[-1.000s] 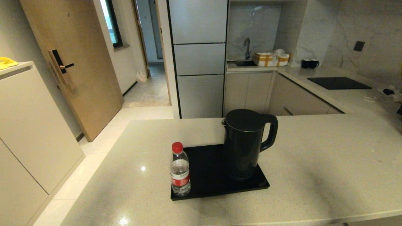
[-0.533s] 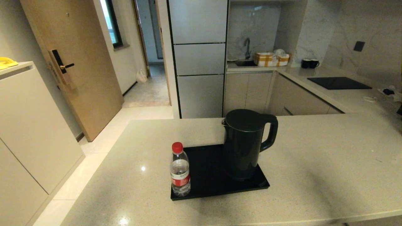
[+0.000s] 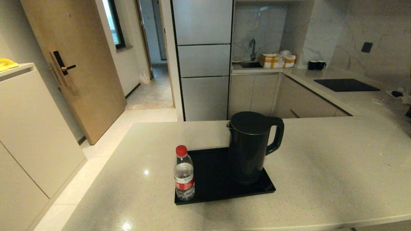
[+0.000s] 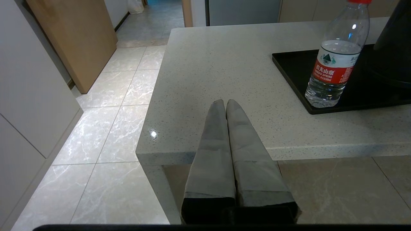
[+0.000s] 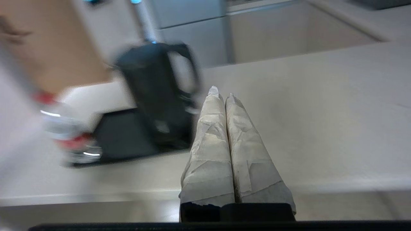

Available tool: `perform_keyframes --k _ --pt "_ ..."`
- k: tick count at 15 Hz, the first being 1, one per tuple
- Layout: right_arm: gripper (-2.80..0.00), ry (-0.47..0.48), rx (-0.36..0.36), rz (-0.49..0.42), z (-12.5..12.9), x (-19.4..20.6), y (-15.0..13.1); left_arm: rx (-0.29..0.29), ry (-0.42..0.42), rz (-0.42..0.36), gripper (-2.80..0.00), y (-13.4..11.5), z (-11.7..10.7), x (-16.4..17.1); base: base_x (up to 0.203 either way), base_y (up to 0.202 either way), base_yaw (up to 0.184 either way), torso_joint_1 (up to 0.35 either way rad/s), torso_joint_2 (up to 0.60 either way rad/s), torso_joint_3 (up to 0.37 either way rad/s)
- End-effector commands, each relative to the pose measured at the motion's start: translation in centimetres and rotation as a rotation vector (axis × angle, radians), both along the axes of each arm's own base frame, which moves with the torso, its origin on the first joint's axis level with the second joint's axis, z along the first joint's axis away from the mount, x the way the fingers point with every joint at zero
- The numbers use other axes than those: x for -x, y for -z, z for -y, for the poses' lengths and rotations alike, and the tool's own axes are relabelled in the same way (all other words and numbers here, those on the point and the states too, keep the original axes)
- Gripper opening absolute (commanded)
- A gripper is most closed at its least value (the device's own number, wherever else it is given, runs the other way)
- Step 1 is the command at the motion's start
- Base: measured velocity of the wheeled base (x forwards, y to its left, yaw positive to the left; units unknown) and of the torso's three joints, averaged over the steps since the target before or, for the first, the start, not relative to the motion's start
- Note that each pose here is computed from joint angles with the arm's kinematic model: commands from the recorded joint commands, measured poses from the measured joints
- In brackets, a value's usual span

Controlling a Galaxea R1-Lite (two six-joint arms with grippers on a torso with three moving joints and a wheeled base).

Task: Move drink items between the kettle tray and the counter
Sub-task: Pick up the kettle

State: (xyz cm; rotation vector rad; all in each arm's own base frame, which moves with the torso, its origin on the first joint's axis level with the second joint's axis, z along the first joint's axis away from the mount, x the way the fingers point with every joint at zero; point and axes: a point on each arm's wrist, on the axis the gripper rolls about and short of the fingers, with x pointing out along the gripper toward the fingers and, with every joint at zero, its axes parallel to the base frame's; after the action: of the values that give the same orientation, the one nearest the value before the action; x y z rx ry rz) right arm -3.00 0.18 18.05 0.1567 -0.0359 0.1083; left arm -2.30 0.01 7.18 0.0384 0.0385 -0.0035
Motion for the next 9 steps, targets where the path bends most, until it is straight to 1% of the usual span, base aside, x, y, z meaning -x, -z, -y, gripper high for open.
perform_keyframes --k 1,2,3,4,5,6,7,9 --pt "-2.80 -0.063 -0.024 -0.290 -0.2 -3.8 -3.3 0.000 -0.001 -0.002 -2.80 0.0 0.0 0.0 0.000 0.000 0.000 0.000 0.00 0.000" --pt "-2.80 -0.108 -0.040 -0.417 -0.3 -5.0 -3.6 0.000 -0.001 -0.003 -2.80 0.0 0.0 0.0 0.000 0.000 0.000 0.000 0.00 0.000" --pt "-2.80 -0.152 -0.059 -0.513 -0.4 -5.4 -3.8 0.000 -0.001 -0.003 -2.80 0.0 0.0 0.0 0.000 0.000 0.000 0.000 0.00 0.000" --pt "-2.80 -0.186 -0.076 -0.553 -0.5 -5.5 -4.0 0.000 -0.001 -0.003 -2.80 0.0 0.0 0.0 0.000 0.000 0.000 0.000 0.00 0.000" --pt "-2.80 -0.215 -0.061 -0.559 -0.6 -5.9 -3.8 0.000 -0.001 -0.003 -2.80 0.0 0.0 0.0 0.000 0.000 0.000 0.000 0.00 0.000" --pt "-2.80 -0.249 -0.043 -0.591 -0.7 -7.0 -3.6 0.000 -0.001 -0.001 -2.80 0.0 0.0 0.0 0.000 0.000 0.000 0.000 0.00 0.000" --pt "-2.80 -0.267 -0.027 -0.633 -0.8 -8.8 -3.2 0.000 -0.001 -0.001 -2.80 0.0 0.0 0.0 0.000 0.000 0.000 0.000 0.00 0.000" --pt "-2.80 -0.276 0.001 -0.780 -1.1 -14.7 -1.1 0.000 -0.001 -0.001 -2.80 0.0 0.0 0.0 0.000 0.000 0.000 0.000 0.00 0.000"
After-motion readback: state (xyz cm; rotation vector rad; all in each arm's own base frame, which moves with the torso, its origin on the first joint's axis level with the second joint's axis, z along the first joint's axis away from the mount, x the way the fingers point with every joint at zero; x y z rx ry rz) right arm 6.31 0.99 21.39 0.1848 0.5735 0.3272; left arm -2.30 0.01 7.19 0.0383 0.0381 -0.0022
